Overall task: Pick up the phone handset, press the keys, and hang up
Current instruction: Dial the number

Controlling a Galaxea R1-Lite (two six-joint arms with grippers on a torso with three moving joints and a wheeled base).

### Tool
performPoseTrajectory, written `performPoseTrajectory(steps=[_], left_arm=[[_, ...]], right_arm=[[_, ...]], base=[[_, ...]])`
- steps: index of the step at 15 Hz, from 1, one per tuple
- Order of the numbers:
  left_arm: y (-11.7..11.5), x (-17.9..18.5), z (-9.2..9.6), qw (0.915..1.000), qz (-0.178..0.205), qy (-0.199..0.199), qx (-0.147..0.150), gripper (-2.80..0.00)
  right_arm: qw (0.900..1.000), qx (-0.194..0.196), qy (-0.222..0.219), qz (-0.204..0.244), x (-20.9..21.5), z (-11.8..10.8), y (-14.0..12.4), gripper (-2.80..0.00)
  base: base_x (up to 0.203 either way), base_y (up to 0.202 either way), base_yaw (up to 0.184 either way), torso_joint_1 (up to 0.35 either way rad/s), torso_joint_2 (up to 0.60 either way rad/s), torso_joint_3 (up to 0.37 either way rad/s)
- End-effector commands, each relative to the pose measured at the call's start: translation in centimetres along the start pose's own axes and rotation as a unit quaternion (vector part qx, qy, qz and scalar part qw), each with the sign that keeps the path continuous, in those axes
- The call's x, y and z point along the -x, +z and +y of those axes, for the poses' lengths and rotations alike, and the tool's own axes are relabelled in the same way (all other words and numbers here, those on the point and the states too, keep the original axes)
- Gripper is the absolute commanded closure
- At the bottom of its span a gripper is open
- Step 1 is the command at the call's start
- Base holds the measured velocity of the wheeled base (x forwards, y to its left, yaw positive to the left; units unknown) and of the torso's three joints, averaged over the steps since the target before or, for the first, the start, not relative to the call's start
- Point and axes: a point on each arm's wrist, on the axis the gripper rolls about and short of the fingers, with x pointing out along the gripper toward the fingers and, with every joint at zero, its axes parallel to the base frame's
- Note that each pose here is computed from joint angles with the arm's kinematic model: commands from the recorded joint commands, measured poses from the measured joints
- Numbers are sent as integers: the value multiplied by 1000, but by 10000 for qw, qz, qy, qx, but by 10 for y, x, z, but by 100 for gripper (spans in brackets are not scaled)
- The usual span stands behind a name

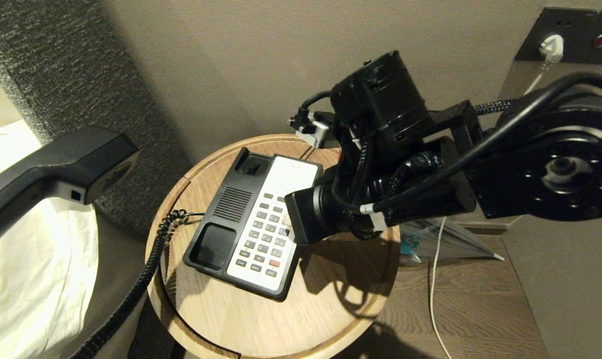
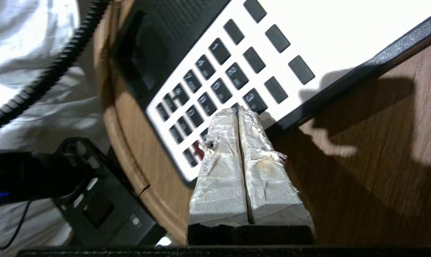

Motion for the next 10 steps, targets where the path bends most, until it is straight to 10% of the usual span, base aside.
performPoseTrajectory(steps=[1, 10], left_arm=[[1, 1, -1, 10000, -18, -36, 33, 0], [0, 6, -2, 9999, -50, -102, 32, 0]], right_arm=[[9999, 1, -101, 90, -15, 0, -2, 0], [9999, -7, -140, -30, -28, 2, 9, 0]], base=[[0, 0, 0, 0, 0, 0], [0, 0, 0, 0, 0, 0]])
